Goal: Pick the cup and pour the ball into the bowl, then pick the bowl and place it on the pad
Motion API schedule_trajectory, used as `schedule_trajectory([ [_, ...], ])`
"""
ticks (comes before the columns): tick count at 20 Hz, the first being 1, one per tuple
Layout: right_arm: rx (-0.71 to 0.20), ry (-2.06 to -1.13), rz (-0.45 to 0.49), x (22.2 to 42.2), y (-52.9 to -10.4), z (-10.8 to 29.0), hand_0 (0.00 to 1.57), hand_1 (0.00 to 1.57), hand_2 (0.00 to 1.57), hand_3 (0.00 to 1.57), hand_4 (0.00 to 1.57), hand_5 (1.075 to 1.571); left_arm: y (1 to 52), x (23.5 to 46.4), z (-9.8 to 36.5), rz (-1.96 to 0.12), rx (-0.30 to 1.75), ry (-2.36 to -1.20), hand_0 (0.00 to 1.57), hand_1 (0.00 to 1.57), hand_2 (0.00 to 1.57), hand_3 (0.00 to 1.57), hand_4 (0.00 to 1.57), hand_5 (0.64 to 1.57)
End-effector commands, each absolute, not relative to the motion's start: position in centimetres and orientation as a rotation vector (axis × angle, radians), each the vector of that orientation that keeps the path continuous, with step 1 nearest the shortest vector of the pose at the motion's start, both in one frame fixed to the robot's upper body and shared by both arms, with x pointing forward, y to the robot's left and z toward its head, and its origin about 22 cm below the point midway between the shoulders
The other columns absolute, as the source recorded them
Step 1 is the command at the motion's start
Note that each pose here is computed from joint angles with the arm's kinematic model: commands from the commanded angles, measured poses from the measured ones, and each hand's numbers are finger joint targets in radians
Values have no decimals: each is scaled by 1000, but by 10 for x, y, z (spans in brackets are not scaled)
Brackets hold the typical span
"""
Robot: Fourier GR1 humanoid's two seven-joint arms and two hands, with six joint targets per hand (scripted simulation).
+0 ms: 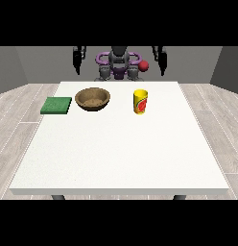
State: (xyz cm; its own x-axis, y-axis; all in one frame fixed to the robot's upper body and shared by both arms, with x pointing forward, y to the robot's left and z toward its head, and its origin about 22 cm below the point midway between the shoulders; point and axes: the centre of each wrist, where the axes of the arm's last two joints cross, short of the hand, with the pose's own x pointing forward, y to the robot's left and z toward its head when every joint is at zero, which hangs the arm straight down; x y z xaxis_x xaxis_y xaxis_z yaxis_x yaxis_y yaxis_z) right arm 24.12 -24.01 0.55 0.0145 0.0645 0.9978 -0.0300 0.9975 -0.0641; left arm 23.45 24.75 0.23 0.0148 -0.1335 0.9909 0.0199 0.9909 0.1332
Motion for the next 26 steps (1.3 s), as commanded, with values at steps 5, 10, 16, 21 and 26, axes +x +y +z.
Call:
schedule_trajectory([
  [5,-56,-1591,105,245,-248,38,0,0,0,0,120,1563,251,238,32,-129,97,-1575,0,0,0,0,0,1470],
  [10,24,-1658,-72,200,-321,-26,0,0,0,0,0,1565,199,228,10,80,84,-1744,0,0,0,0,0,1471],
  [16,56,-1746,-24,215,-309,-46,0,0,0,0,0,1558,194,235,-13,72,37,-1826,0,0,0,0,0,1467],
  [21,81,-1809,6,257,-299,-21,0,0,0,0,0,1560,207,291,13,43,83,-1881,0,0,0,0,0,1456],
  [26,70,-1952,-53,279,-333,-28,0,0,0,0,0,1551,203,320,38,18,96,-2023,0,0,0,0,0,1448],
])
